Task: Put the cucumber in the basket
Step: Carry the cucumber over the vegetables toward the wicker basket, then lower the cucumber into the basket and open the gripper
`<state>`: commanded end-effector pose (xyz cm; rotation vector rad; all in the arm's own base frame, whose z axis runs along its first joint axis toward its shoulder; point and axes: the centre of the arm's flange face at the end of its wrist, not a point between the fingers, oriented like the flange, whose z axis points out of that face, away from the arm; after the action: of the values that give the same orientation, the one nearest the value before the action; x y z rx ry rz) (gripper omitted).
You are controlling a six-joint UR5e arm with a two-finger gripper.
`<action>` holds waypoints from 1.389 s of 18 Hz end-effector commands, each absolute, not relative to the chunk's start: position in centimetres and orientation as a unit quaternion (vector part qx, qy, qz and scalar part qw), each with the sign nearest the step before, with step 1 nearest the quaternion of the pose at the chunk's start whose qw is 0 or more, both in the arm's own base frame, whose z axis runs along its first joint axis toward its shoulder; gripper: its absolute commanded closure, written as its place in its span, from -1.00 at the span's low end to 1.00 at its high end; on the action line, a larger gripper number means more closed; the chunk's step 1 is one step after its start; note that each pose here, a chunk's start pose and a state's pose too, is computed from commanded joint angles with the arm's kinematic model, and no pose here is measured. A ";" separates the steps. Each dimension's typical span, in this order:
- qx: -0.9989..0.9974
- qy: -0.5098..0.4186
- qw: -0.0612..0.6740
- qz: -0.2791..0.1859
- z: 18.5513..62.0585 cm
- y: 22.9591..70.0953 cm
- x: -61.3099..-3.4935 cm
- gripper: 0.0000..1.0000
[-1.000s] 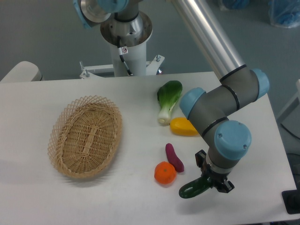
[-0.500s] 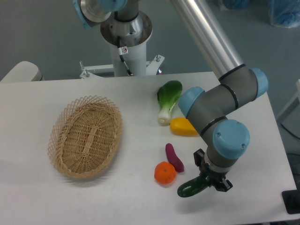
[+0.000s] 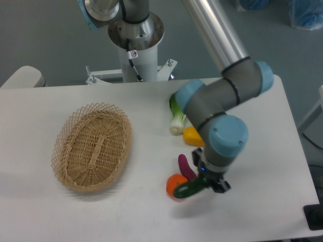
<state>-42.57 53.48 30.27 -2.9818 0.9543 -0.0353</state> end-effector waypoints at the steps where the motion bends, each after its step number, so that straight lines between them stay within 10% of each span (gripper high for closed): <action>1: -0.951 0.310 0.004 -0.013 30.7 53.2 -41.1 1.00; 21: -0.950 0.311 -0.014 -0.039 26.2 56.5 -17.5 0.91; 25: -0.946 0.321 -0.021 -0.046 25.2 56.6 -15.9 0.53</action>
<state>-15.87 56.56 25.22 -3.0121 1.0207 -0.1468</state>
